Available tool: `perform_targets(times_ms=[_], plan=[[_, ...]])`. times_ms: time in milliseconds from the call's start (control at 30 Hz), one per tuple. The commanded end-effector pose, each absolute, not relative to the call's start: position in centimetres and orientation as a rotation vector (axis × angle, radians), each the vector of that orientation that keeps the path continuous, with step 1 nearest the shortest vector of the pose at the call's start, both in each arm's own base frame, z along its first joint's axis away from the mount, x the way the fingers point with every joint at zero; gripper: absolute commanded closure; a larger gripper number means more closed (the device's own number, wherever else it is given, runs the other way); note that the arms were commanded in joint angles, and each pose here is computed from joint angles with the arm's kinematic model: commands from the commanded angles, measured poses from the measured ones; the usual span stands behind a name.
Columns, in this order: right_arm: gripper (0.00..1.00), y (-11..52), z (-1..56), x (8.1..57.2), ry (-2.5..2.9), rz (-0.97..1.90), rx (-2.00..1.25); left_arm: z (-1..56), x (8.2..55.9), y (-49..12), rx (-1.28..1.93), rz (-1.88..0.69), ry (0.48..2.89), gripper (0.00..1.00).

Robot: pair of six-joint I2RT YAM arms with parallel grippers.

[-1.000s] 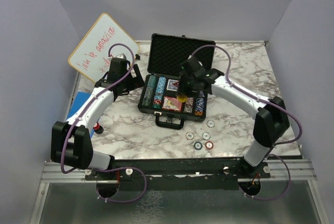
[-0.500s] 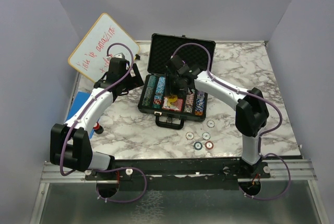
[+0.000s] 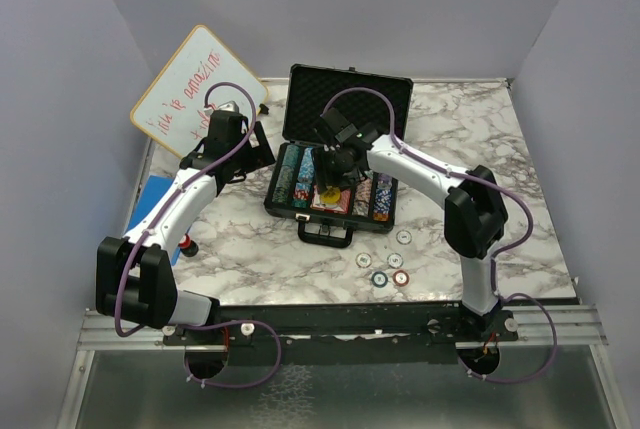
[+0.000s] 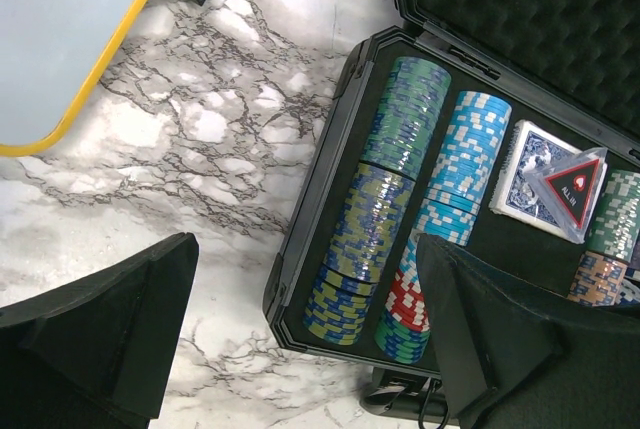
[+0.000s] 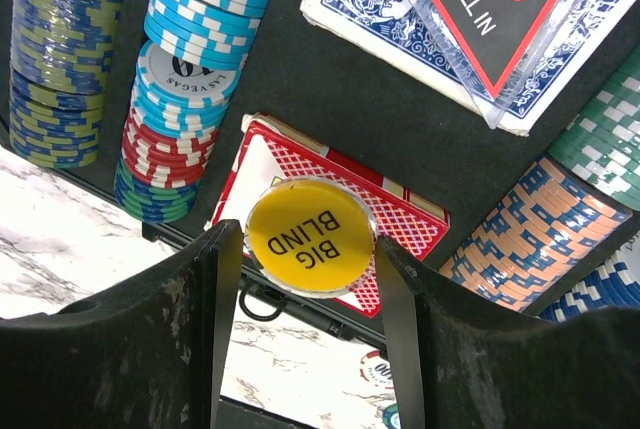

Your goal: Pack up texas hold em set

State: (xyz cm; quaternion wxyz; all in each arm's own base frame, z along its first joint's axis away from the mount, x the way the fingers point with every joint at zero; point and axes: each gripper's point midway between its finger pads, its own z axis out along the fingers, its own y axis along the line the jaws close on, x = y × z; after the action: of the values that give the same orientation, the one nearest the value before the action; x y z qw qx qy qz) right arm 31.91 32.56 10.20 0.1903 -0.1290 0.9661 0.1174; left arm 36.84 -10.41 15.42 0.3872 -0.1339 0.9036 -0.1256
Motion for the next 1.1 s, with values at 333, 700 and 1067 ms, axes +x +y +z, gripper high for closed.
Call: perform_targets(times_ms=[333,700,1067], plan=[[0.29,32.3,12.9,32.5,2.665,0.303,-0.364,16.0,36.8,-9.8,-0.333,-0.278,2.284,0.01],[0.18,17.9,17.9,38.1,2.450,-0.004,0.147,17.8,36.7,-12.7,-0.145,-0.460,2.252,0.02],[0.09,2.5,11.3,36.8,2.518,-0.190,0.596,21.3,34.7,-19.1,0.248,-0.760,2.160,0.05]])
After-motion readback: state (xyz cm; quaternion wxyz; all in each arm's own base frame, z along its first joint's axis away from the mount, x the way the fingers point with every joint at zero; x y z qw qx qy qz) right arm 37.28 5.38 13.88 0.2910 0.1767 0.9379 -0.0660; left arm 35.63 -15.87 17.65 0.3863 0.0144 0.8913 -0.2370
